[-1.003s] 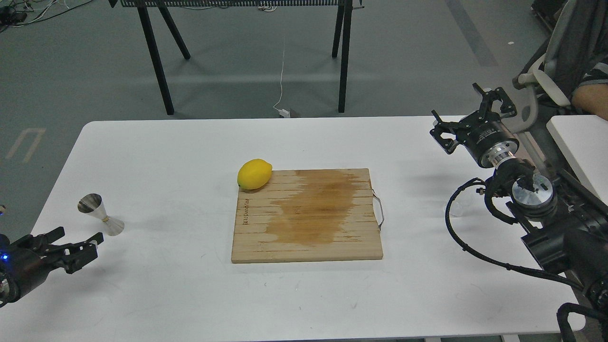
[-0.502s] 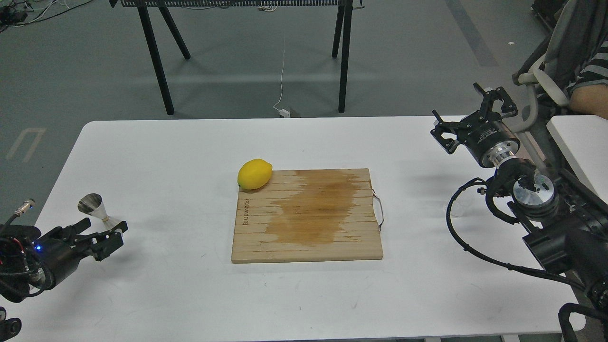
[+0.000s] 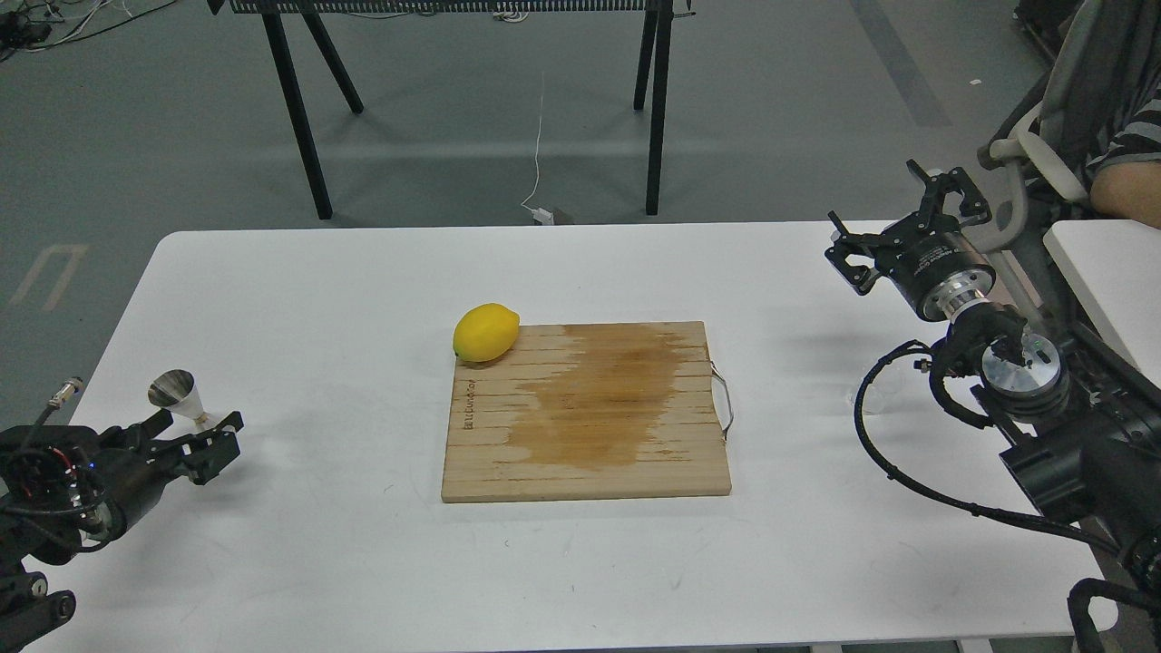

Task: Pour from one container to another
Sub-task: 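Close the left gripper around the metal jigger, then lift the jigger with the left gripper and carry it over the cutting board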

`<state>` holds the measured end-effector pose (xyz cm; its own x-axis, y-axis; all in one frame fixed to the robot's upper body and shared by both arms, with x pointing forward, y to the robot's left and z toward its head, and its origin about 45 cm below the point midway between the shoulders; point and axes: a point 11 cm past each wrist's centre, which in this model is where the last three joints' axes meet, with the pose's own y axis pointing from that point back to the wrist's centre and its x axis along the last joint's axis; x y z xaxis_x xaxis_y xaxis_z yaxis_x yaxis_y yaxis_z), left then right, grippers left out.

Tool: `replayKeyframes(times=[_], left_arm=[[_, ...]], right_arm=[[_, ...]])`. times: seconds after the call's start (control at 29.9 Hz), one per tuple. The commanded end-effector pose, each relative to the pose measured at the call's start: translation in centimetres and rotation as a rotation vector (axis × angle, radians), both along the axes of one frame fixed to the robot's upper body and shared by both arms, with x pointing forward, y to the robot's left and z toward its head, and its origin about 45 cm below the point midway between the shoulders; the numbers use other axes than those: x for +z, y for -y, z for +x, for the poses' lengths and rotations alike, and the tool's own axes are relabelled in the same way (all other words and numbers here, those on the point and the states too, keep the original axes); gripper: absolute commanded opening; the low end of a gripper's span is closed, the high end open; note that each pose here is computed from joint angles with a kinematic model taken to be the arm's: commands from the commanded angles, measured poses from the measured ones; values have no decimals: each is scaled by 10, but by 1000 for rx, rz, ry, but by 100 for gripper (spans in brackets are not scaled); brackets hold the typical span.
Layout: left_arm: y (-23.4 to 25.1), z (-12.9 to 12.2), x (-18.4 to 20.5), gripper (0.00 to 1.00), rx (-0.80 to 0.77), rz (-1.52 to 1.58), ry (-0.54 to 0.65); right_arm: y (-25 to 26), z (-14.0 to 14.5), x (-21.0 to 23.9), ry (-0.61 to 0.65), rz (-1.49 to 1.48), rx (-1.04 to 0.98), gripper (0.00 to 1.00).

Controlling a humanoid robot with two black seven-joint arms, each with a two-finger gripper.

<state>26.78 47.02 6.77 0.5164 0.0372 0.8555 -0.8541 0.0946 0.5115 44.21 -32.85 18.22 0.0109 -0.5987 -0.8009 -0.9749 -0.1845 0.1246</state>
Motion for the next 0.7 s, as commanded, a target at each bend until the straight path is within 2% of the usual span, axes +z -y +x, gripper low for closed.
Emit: replayKeyframes(times=[0.0, 0.2, 0.3, 0.33, 0.37, 0.43, 0.5, 0.67], left_arm=[[-2, 2, -3, 84, 7, 13, 1], [-10, 3, -2, 61, 18, 40, 2], [-14, 2, -2, 46, 27, 51, 2], [-15, 2, -2, 45, 28, 54, 1], [-16, 2, -1, 40, 28, 54, 3], [-17, 2, -2, 17, 31, 57, 2], [-18, 2, -1, 8, 29, 58, 2], [-15, 2, -2, 0, 26, 53, 3]], right_arm=[[1, 0, 0, -3, -3, -3, 99], [2, 1, 1, -1, -5, -4, 99], [2, 1, 1, -1, -5, -4, 99], [2, 1, 1, -2, -5, -5, 99], [1, 1, 1, -2, -4, -4, 99], [1, 1, 1, -2, -3, -3, 99], [1, 1, -1, -5, -3, -6, 99], [1, 1, -3, -11, -4, -9, 99]])
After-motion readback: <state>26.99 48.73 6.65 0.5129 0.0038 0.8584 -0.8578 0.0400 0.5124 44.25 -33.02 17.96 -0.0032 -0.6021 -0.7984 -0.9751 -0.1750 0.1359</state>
